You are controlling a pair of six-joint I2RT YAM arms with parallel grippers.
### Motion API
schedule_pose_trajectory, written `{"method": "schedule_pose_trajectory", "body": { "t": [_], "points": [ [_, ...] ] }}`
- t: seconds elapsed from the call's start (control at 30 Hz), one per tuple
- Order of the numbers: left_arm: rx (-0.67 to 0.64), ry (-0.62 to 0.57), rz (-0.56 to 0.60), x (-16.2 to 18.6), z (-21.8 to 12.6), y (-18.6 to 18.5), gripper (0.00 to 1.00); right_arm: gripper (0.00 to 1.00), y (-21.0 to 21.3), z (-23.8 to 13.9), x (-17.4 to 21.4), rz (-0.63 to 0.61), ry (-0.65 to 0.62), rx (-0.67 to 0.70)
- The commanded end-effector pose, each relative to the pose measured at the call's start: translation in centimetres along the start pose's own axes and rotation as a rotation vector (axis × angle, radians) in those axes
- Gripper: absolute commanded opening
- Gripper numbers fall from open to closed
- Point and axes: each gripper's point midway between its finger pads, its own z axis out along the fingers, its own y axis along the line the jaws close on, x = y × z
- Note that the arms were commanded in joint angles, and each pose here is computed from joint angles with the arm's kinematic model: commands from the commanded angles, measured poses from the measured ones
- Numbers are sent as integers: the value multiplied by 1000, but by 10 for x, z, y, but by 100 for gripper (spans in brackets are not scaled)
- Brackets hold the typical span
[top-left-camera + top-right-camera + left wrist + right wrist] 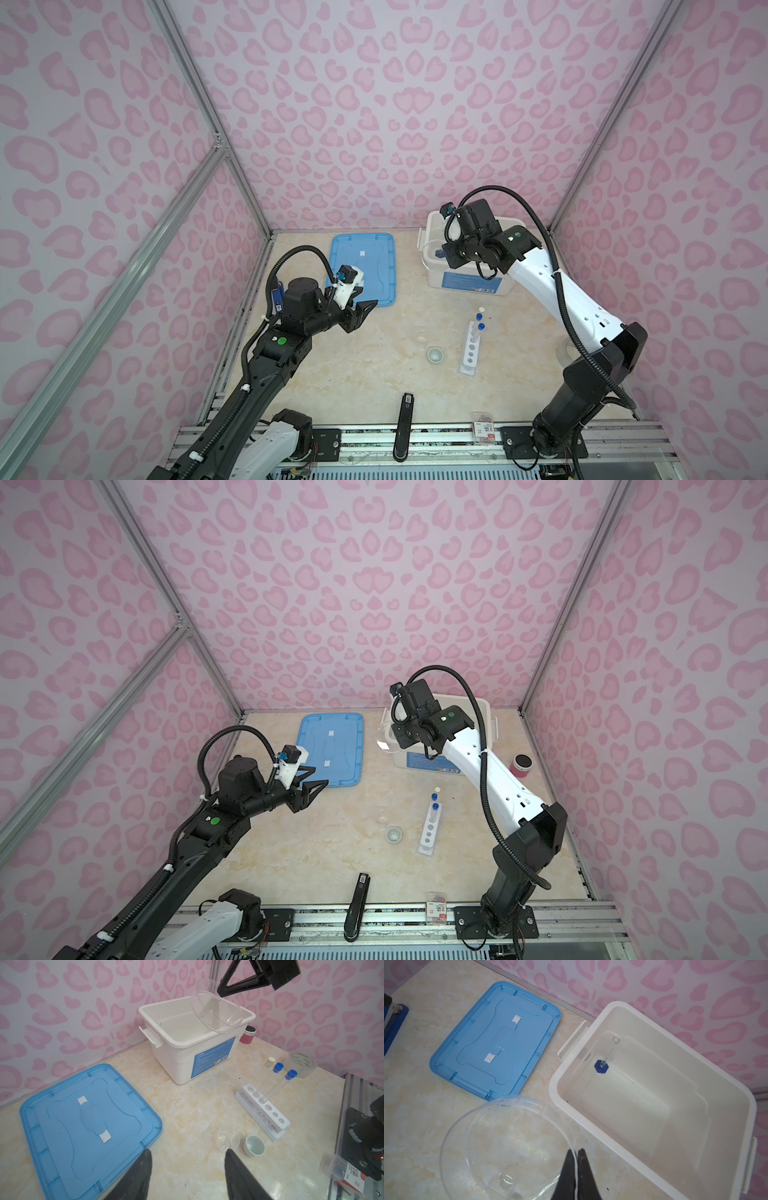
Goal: Organize the chemistry lab equipment
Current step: 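Lift the petri dish with the right gripper and carry it over the bin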
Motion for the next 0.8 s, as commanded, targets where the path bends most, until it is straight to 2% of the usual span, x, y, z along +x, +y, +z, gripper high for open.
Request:
{"method": "schedule_pose_trajectory", "body": {
  "t": [0.0, 0.43, 0.77],
  "points": [
    [-2, -18, 14, -5, -2, 0, 58, 5, -15, 6, -1, -1, 16, 34],
    [-2, -12, 10, -4, -1, 0, 58, 5, -54, 38, -20, 37, 8, 82],
    [-6, -7, 10, -2, -1, 1, 58, 5, -80, 90, -12, 66, 73, 96]
  ]
}}
